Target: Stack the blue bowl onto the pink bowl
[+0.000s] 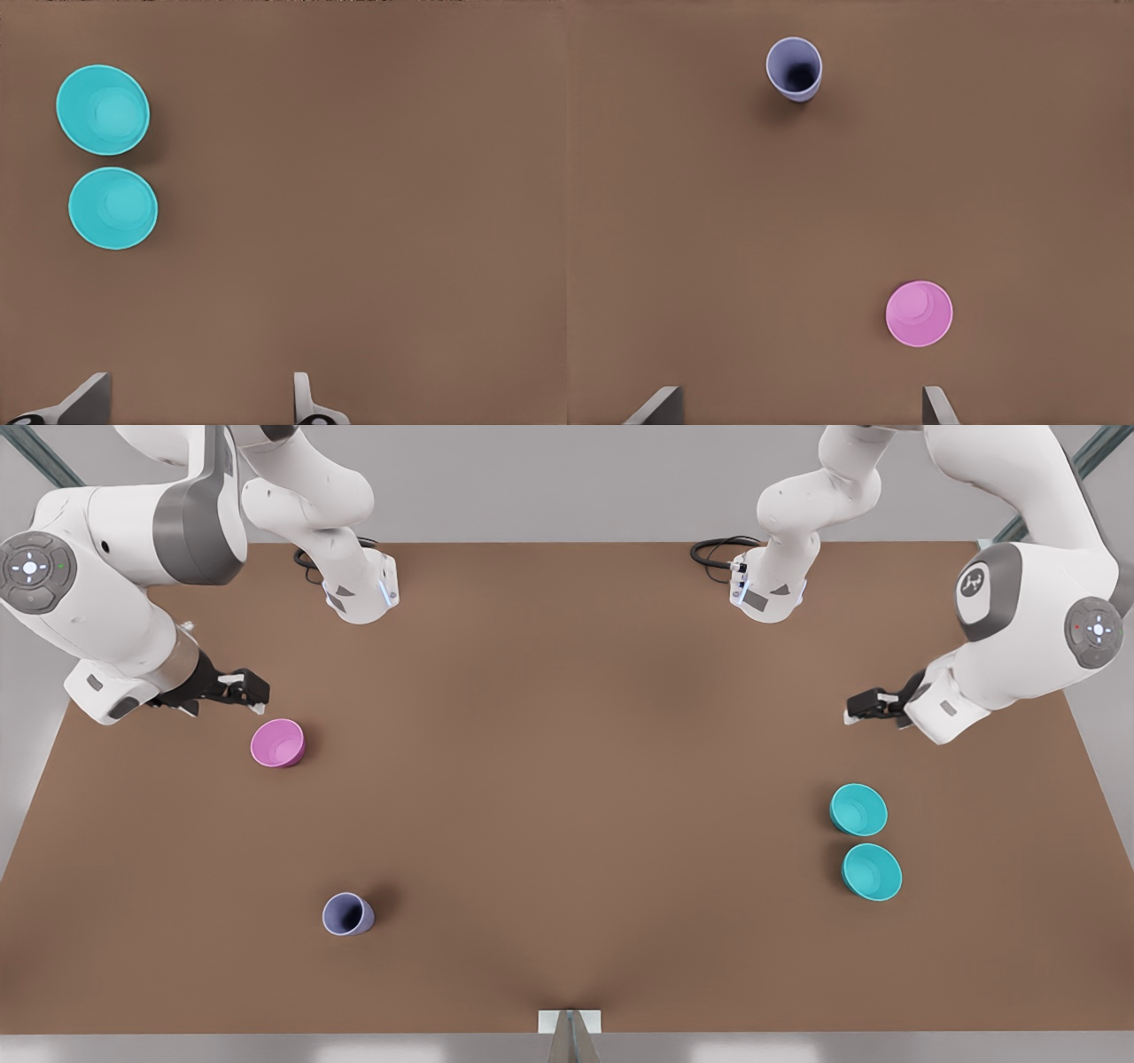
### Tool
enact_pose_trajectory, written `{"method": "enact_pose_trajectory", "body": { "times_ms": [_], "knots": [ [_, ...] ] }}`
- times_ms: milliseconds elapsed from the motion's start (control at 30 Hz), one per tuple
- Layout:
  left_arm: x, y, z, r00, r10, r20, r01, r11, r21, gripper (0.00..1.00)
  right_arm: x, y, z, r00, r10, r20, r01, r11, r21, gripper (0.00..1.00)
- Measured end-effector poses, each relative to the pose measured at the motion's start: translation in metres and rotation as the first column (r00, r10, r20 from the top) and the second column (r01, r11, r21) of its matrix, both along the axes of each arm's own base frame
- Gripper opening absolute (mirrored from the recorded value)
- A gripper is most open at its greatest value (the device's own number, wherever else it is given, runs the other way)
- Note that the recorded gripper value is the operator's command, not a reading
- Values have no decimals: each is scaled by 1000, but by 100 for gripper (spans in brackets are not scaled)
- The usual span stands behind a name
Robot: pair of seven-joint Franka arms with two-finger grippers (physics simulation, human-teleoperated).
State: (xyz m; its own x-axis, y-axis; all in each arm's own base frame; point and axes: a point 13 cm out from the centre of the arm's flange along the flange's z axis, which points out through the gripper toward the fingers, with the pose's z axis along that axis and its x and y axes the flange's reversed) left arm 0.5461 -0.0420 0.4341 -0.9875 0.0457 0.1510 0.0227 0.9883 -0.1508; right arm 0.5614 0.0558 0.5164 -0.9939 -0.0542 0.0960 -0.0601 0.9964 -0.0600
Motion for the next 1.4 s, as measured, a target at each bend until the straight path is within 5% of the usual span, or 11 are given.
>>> {"method": "enact_pose_trajectory", "body": {
  "times_ms": [133, 267, 367, 633, 833, 1067, 1100, 1133, 1167, 1233, 1400],
  "knots": [
    [3, -4, 1, 1000, -6, 14, 6, 1000, 0, 100, 6, -9, -27, 999, 0, -46, -1, 1000, -10, 100],
    [5, -6, 3, 1000, -10, 25, 10, 1000, 1, 100, -28, -110, -184, 942, -144, -304, 144, 989, -23, 100],
    [6, -5, 2, 1000, -9, 26, 9, 1000, 1, 100, -54, -158, -278, 901, -220, -374, 243, 970, 16, 100],
    [4, -2, 3, 1000, -13, 25, 13, 1000, 18, 100, -111, -186, -390, 917, -285, -279, 329, 936, 128, 100],
    [-3, 6, -1, 1000, -5, -6, 5, 1000, 25, 100, -122, -210, -416, 942, -290, -170, 315, 938, 147, 100],
    [-10, 5, -3, 999, -11, -35, 12, 1000, 27, 100, -129, -221, -447, 956, -255, -145, 276, 949, 155, 99],
    [-11, 4, -2, 999, -13, -38, 14, 1000, 27, 100, -130, -221, -451, 958, -249, -145, 271, 950, 156, 90],
    [-12, 3, -2, 999, -15, -41, 16, 1000, 27, 100, -130, -222, -453, 959, -243, -142, 265, 951, 157, 60],
    [-13, 2, -2, 999, -16, -43, 18, 999, 27, 100, -129, -223, -454, 961, -237, -139, 258, 953, 159, 41],
    [-14, 1, -2, 999, -18, -47, 19, 999, 27, 100, -128, -223, -455, 966, -224, -131, 244, 956, 164, 21],
    [-16, 3, 3, 999, -15, -45, 16, 999, 30, 100, -122, -223, -452, 978, -177, -113, 195, 964, 181, 21]
  ]
}}
